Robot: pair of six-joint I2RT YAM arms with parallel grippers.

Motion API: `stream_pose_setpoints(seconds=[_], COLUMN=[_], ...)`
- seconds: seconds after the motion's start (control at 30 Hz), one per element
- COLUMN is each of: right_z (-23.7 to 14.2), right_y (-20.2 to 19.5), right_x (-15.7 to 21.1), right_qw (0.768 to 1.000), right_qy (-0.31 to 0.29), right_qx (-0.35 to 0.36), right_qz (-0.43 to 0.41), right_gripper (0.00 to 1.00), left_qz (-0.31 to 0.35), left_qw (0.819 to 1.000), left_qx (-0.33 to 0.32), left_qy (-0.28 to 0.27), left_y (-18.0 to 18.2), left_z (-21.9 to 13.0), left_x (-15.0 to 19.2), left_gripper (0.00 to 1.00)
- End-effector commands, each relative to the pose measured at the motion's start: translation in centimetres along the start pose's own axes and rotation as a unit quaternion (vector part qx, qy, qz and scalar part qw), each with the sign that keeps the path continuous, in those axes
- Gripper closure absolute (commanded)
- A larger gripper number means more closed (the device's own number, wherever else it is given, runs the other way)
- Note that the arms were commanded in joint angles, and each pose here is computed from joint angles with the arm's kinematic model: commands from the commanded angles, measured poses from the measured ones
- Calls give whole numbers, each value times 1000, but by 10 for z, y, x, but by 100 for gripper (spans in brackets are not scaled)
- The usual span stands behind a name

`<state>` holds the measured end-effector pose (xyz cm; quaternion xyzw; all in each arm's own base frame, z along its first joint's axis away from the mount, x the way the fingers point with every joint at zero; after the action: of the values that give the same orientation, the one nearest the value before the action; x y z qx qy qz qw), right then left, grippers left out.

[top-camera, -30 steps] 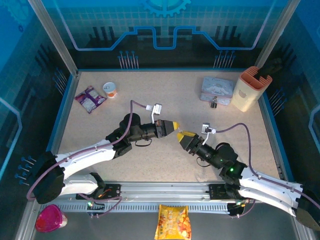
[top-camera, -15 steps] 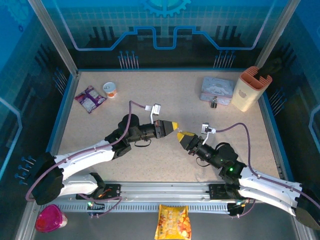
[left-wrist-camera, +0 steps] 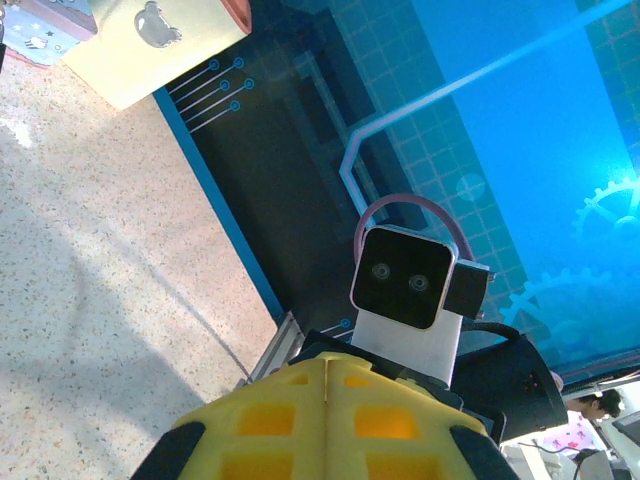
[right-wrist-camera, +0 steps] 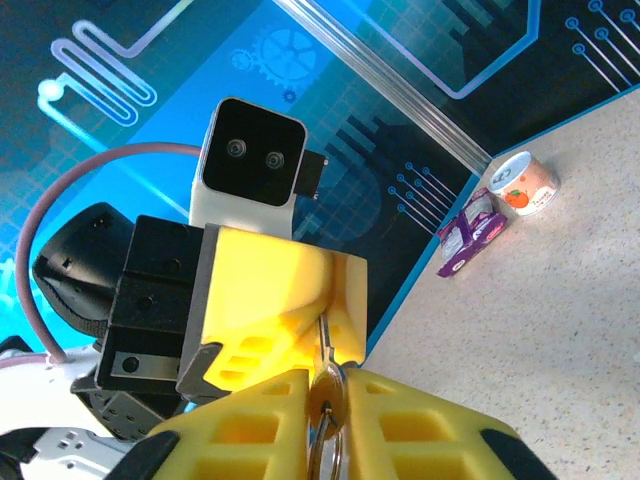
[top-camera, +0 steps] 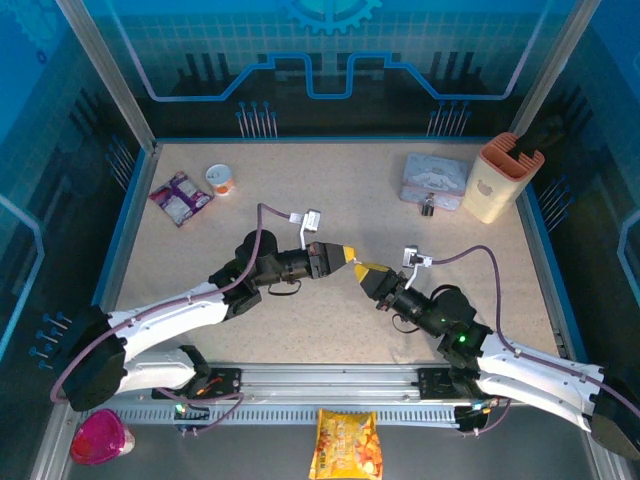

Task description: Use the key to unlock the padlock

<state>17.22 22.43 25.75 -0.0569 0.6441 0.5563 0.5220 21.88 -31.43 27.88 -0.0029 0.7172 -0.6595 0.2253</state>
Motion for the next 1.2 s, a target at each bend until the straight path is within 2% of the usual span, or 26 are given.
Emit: stream_pose_setpoints(seconds=[0.0, 0.2, 0.27, 0.33, 0.4, 0.47, 0.57, 0.63, 0.7, 0.83, 0.97, 1.17], right_z=[2, 2, 2, 0, -5, -16, -41, -60, -76, -108, -125, -146], right_y=[15, 12, 10, 7, 0, -12, -26, -33, -37, -42, -38, -31], right_x=[-19, -18, -19, -18, -19, -20, -31, -38, -44, -61, -68, -82], right_qw=[999, 1000, 1000, 1000, 998, 991, 969, 951, 933, 896, 888, 888], right_qy=[-25, -18, -14, -2, 15, 42, 76, 99, 119, 145, 152, 136], right_qx=[-23, -6, 5, 25, 64, 125, 224, 276, 318, 397, 411, 420], right_qz=[-3, 1, 1, -3, -15, -36, -75, -99, -118, -135, -139, -132], right_gripper=[89, 100, 100, 100, 100, 100, 100, 100, 100, 100, 100, 100], left_qz=[12, 15, 17, 21, 26, 35, 55, 72, 77, 68, 66, 70], left_qw=[1000, 1000, 1000, 1000, 999, 995, 982, 974, 971, 973, 972, 965], left_qx=[19, 14, 7, -3, -31, -79, -169, -203, -213, -217, -224, -251], left_qy=[-4, -6, -10, -16, -35, -59, -67, -72, -75, -49, -23, -25], left_y=[-10, -7, -5, -1, 7, 22, 45, 55, 62, 79, 101, 142], left_z=[-4, -3, -3, -4, -8, -14, -18, -15, -6, 35, 83, 148], left_x=[-1, -1, -2, -4, -10, -19, -35, -44, -50, -60, -69, -82], left_gripper=[100, 100, 99, 89, 69, 55, 50, 47, 44, 40, 37, 35])
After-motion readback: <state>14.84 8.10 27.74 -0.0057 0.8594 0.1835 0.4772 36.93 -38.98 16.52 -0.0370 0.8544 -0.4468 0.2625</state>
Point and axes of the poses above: each hand's point on the last joint's axis, 136 mm out from that joint toward the fingers, its own z axis out along the fingers, its own y axis along the line the jaws close on, x = y × z, the point moved 2 cm from there along -z, back along the fingers, and after that the axes turned 10 degrees about -z, right-handed, at the moved point
